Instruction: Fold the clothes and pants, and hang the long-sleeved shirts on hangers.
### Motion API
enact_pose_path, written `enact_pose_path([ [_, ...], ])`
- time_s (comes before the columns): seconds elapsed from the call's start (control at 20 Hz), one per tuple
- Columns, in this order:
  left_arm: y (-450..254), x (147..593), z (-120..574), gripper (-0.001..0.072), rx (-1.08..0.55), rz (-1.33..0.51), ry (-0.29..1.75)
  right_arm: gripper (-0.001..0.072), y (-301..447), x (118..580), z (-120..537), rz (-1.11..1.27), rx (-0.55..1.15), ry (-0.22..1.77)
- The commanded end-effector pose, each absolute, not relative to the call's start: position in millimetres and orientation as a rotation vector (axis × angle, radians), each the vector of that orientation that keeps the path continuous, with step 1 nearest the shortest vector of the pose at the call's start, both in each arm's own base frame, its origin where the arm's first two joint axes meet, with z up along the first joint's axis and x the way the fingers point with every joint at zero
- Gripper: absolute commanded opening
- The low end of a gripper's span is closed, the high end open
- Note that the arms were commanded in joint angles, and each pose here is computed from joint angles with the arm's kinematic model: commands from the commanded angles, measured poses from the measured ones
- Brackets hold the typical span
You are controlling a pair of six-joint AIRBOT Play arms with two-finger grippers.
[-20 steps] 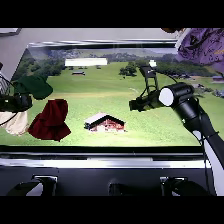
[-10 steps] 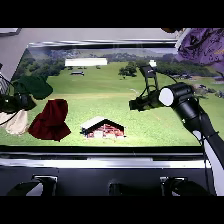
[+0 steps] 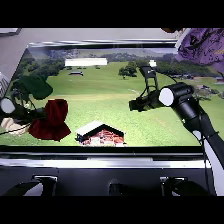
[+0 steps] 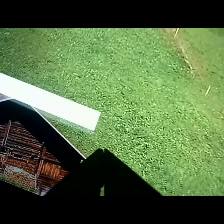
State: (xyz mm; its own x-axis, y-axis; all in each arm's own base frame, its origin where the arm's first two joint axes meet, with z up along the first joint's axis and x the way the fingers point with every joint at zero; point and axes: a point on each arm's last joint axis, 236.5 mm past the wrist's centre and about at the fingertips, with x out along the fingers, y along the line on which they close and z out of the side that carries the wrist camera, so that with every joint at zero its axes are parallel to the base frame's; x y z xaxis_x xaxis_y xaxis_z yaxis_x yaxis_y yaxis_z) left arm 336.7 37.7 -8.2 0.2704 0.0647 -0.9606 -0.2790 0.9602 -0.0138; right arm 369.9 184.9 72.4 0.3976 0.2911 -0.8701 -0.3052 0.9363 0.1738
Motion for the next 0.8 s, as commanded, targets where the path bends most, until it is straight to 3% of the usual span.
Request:
enact_pose_path([
  [0.0,38.2,352.2,-55.9,0.072,-0.233,0.26,1.263,0.0032,185.7,369.3,72.8,0.378,-0.009,1.101],
  [0.1,29.9,353.6,-74.7,0.072,-0.275,0.25,1.301,0.0032,185.8,369.4,72.8,0.378,-0.009,1.1],
  [0.15,25.0,352.2,-80.6,0.056,-0.301,0.246,1.321,0.0032,185.7,369.3,72.8,0.378,-0.01,1.1],
  [0.2,18.1,350.5,-81.0,0.0124,-0.338,0.237,1.332,0.0032,185.7,369.3,72.8,0.378,-0.01,1.1],
  [0.25,8.0,352.1,-76.8,0.0014,-0.377,0.21,1.33,0.0032,185.6,369.2,72.7,0.378,-0.01,1.101],
  [0.35,-20.6,361.6,-57.0,0.0015,-0.435,0.108,1.307,0.0053,184.2,366.8,71.4,0.376,-0.015,1.113],
  [0.45,-63.7,377.6,-25.1,0.0014,-0.486,-0.017,1.245,0.019,176.5,362.4,69.1,0.357,-0.046,1.14],
  [0.75,-266.1,391.5,80.7,0.0013,-0.571,-0.476,1.021,0.0192,101.3,340.2,85.6,0.131,-0.268,1.256],
])
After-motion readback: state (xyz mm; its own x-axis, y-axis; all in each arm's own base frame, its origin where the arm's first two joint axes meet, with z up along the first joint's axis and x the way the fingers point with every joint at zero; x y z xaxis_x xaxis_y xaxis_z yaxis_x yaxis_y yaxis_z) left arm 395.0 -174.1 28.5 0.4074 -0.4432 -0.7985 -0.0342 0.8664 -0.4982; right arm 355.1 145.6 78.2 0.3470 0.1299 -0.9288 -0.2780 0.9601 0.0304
